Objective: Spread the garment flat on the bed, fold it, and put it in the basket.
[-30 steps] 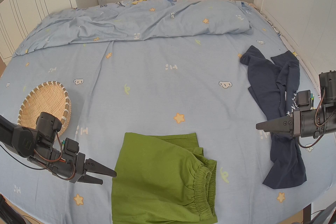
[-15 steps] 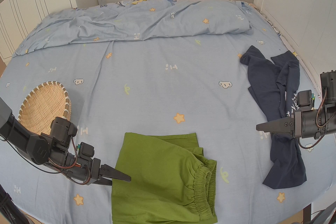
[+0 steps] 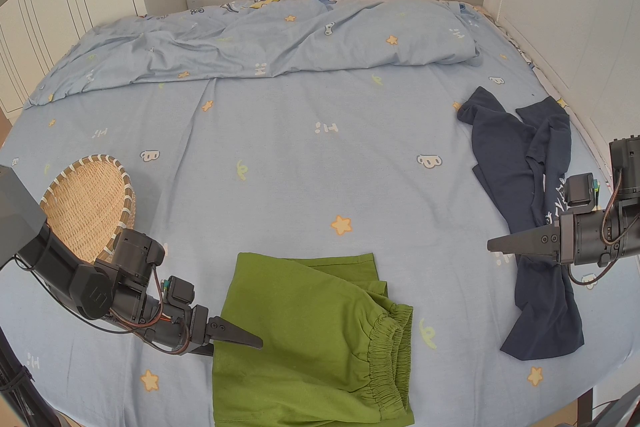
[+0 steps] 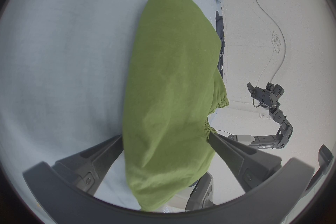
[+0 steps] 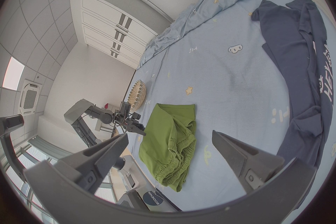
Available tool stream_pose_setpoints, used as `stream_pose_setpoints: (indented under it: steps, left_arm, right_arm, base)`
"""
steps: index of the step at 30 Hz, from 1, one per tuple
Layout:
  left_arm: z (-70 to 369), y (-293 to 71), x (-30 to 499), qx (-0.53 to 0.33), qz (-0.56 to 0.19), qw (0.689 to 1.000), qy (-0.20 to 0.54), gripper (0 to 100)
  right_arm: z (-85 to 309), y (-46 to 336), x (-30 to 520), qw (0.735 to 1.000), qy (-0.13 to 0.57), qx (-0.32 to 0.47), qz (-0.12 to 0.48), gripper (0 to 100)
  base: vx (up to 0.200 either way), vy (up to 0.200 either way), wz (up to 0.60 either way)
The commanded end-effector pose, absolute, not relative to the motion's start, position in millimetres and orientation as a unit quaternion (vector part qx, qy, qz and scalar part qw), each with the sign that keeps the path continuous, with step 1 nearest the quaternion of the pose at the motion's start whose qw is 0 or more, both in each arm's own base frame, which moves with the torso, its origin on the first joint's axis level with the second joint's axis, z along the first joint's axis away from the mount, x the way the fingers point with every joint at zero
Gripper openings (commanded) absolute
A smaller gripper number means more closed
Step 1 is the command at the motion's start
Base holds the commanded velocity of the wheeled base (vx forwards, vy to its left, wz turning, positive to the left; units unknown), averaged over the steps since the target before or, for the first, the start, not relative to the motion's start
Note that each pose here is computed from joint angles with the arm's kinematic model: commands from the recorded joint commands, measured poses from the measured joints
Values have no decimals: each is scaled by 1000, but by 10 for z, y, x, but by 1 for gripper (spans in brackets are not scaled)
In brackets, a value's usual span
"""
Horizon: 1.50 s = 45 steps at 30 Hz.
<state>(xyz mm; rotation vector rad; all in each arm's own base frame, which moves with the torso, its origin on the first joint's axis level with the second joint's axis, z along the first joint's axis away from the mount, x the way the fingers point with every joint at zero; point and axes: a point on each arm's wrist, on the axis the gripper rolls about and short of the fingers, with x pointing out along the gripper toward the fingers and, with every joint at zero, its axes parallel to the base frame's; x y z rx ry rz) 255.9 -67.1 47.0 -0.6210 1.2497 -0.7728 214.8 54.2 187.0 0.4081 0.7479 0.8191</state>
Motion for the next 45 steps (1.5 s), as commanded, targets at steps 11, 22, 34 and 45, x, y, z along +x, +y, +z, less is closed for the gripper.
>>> stream_pose_setpoints:
  steps: [11,22,34,45]
  left_arm:
    - [359,-1069,2533,-280,-377,679,565,0]
    - [523,-1048,2529,-287,-373,689,552,0]
    - [1875,-868,2624,-302,-333,716,535,0]
    - [2016,-707,2644,-246,-338,718,556,0]
  right_arm:
    - [1864,534,2153,831,352,193,385,100]
    - [1896,519,2170,834,348,196,381,100]
    - [2238,424,2129,850,342,198,348,100]
    - [2140,401,2106,846,359,201,340,100]
  base:
    - [0,0,0]
    - [0,0,0]
    - [0,0,0]
    - [0,36,0]
